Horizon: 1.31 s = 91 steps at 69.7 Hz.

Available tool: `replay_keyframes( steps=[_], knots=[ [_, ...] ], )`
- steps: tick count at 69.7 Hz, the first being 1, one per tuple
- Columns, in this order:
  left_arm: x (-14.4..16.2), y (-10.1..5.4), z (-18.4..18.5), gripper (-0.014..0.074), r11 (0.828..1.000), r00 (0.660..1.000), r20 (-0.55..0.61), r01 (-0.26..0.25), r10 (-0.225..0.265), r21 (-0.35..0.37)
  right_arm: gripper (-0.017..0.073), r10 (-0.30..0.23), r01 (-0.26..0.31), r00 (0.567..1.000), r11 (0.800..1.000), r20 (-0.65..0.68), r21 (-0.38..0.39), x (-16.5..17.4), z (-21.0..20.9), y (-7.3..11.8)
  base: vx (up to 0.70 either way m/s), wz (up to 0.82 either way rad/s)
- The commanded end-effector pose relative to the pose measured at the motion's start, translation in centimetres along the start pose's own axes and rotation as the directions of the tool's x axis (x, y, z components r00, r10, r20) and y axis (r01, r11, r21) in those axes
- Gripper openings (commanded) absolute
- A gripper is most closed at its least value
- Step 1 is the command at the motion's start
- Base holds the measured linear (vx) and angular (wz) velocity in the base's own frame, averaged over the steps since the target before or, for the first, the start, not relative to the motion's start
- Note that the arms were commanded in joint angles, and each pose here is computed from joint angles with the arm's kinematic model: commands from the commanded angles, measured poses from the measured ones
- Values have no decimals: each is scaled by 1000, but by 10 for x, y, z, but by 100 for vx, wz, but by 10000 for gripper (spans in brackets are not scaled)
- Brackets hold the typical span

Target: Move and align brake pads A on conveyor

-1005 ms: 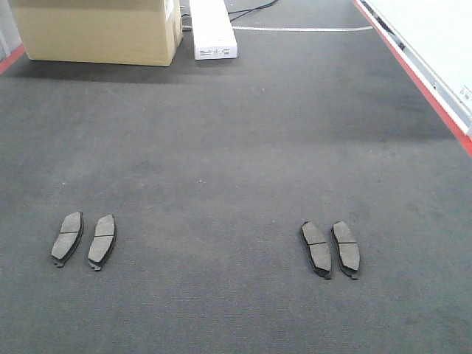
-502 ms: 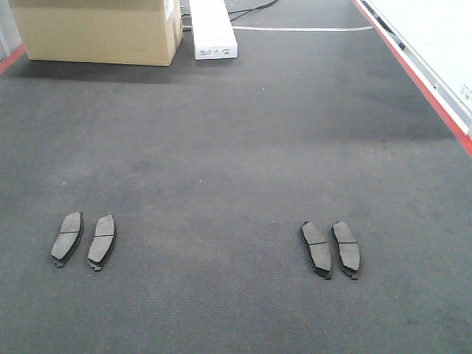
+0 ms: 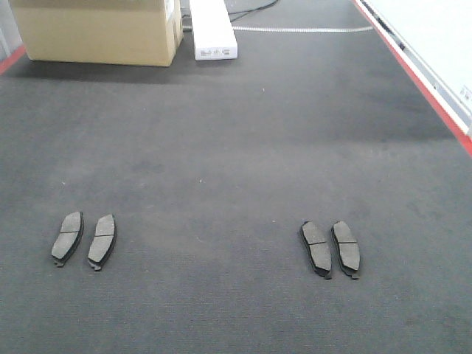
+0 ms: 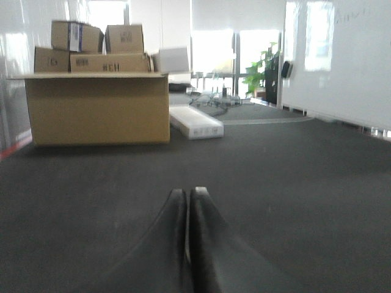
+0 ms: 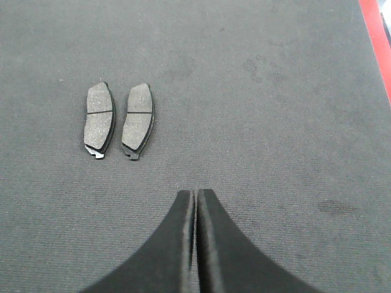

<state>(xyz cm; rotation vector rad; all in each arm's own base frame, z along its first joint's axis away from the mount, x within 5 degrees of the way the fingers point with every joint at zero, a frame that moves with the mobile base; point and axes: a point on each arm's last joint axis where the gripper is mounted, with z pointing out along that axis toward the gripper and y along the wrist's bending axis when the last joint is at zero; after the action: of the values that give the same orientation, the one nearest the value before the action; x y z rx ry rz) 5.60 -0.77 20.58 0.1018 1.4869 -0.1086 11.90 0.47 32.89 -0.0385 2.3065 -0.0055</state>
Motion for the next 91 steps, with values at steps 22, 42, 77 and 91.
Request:
replay_keyframes(
  steps=[22,42,77,91],
  knots=[
    [10,8,-2,-6,989,999,-49,-2,-6,-146,-7,-13,12,997,1000,79,15,-11,-5,-2,0,0],
    [10,8,-2,-6,990,999,-53,-1,-6,-141,-7,-13,12,997,1000,79,15,-11,-5,-2,0,0],
    [9,8,-2,-6,990,999,-52,-1,-6,-141,-7,-13,12,997,1000,79,15,-11,-5,-2,0,0],
    [9,8,-2,-6,990,999,-52,-1,-6,-141,-7,-19,18,997,1000,79,21,-11,-5,-2,0,0]
  ],
)
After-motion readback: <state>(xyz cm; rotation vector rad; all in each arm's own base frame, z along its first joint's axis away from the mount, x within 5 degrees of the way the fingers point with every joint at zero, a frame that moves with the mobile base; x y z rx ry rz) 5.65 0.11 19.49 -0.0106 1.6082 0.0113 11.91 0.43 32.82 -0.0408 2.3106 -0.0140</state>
